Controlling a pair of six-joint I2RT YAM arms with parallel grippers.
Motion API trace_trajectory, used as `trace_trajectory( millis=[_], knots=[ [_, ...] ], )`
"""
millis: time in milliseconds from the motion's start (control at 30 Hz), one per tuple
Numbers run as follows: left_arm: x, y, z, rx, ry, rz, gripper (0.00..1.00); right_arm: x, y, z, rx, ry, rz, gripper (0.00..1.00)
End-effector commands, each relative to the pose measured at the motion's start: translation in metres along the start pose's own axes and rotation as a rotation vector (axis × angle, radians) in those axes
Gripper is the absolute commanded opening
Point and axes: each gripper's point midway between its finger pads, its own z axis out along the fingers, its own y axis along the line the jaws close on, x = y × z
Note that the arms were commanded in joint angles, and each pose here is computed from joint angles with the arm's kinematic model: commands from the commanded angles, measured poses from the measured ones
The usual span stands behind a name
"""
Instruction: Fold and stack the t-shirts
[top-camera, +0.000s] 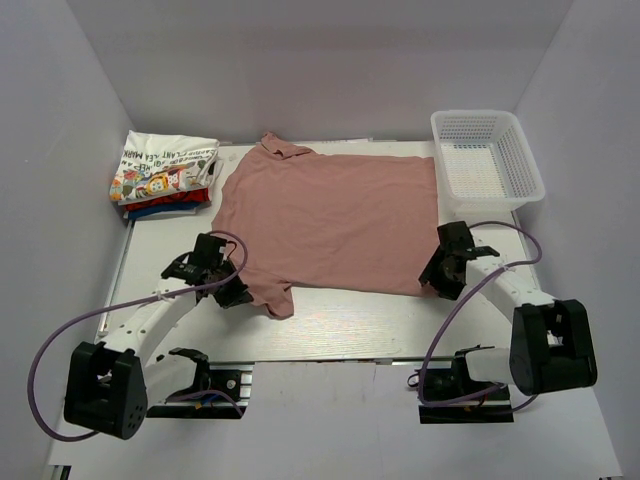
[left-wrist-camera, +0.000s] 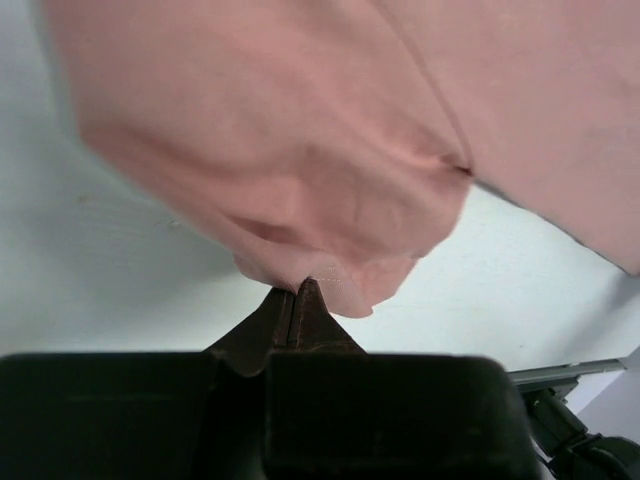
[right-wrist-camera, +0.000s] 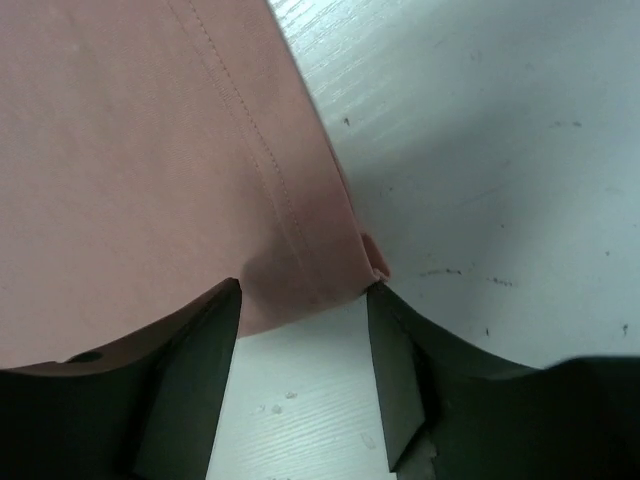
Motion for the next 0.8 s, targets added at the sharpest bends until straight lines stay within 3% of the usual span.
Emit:
trace_trajectory(
  millis=[0,33,67,200,433,767],
  knots=[
    [-0.019,-0.028,-0.009,0.096,-0.047,0.043,0.00,0.000,-0.001,0.011,0.012,0.001,0.014,0.53],
    [-0.022,-0.032,-0.011,0.105,-0.057,0.054,0.00,-0.001,0.000,0.010,0.010,0.002,0.016,0.45],
    [-0.027,-0.034,-0.013,0.110,-0.067,0.048,0.00,0.001,0.000,0.011,0.015,0.014,0.014,0.25],
    [-0.037,-0.050,-0.021,0.155,-0.088,0.078,0.00,0.003,-0.005,0.011,0.032,0.016,0.010,0.00],
    [-0.073,-0.093,-0.029,0.235,-0.136,0.129,0.00,-0.038,0.014,-0.016,0.016,-0.060,-0.046,0.00],
    [-0.175,-0.159,-0.039,0.236,-0.327,0.185,0.00,-0.110,0.059,-0.038,-0.024,-0.159,-0.077,0.00]
  ],
)
